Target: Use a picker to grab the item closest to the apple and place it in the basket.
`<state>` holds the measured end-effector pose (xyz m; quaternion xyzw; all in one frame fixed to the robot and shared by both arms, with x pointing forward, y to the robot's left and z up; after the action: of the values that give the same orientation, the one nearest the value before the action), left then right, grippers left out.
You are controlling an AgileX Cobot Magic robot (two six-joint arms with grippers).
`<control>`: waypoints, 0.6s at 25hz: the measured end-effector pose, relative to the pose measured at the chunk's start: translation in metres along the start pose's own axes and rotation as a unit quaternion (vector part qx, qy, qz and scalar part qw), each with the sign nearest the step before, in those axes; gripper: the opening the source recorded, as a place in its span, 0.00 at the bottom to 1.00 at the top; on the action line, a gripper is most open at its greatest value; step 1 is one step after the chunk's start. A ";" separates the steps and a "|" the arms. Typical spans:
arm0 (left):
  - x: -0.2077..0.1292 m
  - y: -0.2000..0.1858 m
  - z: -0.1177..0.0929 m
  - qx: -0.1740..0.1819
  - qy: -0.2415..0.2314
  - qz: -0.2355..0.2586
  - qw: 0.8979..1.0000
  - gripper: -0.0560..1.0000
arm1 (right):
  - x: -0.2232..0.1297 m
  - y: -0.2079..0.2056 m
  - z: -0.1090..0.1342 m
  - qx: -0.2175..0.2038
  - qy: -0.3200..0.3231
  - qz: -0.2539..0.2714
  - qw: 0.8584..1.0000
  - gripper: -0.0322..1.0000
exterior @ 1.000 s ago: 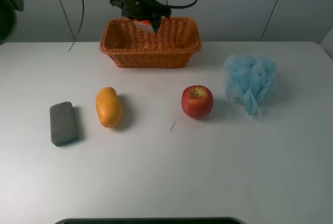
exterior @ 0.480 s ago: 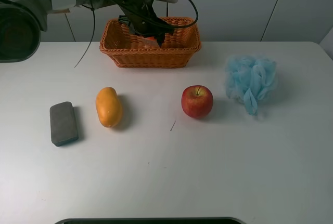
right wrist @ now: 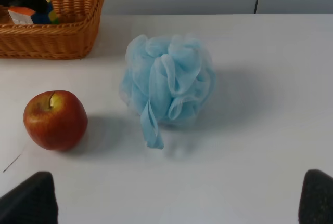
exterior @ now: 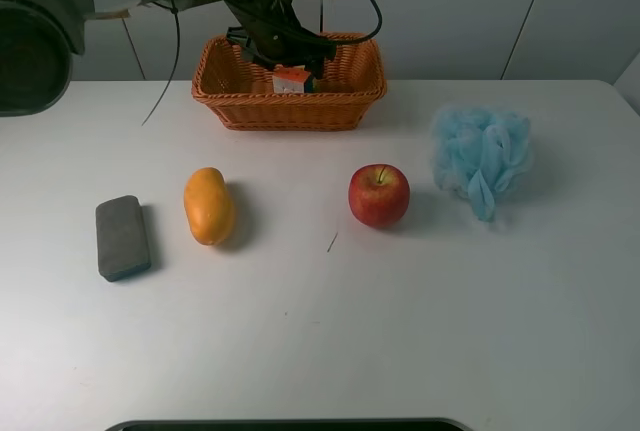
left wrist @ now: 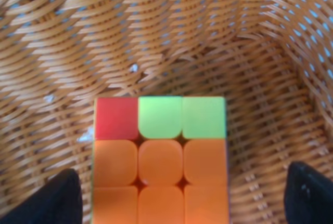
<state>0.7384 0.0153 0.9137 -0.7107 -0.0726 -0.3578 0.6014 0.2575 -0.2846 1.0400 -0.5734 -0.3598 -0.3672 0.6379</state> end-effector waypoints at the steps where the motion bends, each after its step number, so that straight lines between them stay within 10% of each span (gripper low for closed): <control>1: 0.002 -0.008 0.000 0.001 0.000 0.004 1.000 0.76 | 0.000 0.000 0.000 0.000 0.000 0.000 1.000 0.71; 15: 0.020 -0.166 0.005 0.007 0.032 0.073 0.997 0.76 | 0.000 0.000 0.000 0.000 0.000 0.000 1.000 0.71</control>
<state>0.6672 0.0576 1.0588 -0.6982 -0.0033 -0.3352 0.6325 0.2575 -0.2846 1.0400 -0.5734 -0.3598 -0.3672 0.6379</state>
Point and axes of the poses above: a point on each arm's last joint axis where the gripper is mounted, y pointing out along that axis toward the gripper, z along the wrist's bending axis when the last joint is at zero, x = y × z, the point moved 3 cm from there along y, pointing out along that axis toward the gripper, and after that the axes turned 4 degrees about y, right-handed, at the moved point
